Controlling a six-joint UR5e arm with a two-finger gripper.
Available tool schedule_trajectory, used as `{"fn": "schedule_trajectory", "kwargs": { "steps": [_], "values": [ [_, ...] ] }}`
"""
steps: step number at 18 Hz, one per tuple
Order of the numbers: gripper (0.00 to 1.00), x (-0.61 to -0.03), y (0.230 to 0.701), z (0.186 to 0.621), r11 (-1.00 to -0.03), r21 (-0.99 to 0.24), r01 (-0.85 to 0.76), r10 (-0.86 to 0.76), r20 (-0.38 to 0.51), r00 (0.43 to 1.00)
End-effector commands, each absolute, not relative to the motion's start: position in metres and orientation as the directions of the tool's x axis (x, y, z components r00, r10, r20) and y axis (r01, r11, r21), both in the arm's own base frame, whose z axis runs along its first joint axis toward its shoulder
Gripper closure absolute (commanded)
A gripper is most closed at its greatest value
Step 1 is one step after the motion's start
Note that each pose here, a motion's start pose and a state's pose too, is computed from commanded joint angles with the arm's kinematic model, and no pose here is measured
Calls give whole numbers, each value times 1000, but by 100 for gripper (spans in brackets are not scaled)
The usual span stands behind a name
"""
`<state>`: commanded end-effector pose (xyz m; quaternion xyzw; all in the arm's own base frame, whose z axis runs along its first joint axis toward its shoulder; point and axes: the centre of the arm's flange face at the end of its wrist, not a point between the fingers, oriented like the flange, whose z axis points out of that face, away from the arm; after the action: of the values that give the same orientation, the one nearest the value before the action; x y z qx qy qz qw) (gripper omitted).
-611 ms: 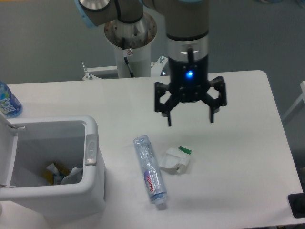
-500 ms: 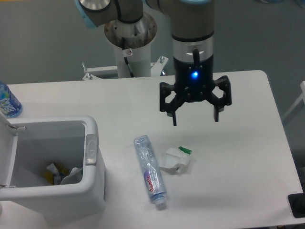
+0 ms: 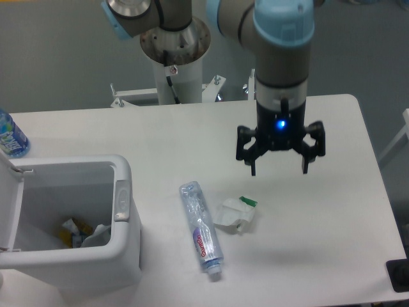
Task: Place the trash in the trash can
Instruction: 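Move the gripper down over the crumpled white paper wrapper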
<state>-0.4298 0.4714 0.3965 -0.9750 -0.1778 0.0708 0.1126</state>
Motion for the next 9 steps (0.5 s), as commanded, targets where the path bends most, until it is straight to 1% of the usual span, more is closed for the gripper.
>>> {"fn": "schedule_trajectory", "kwargs": {
  "steps": [2,4,7,9],
  "values": [
    [0,-428,471,366,-907,-260,333,370,-109,923],
    [0,-429,472,346,-916,-245,318,350,-102,931],
    [0,-435,475,312,-970,-189,154,176,-104,979],
    [0,-438,475,297,-984,-165,71,88,-101,991]
  ]
}}
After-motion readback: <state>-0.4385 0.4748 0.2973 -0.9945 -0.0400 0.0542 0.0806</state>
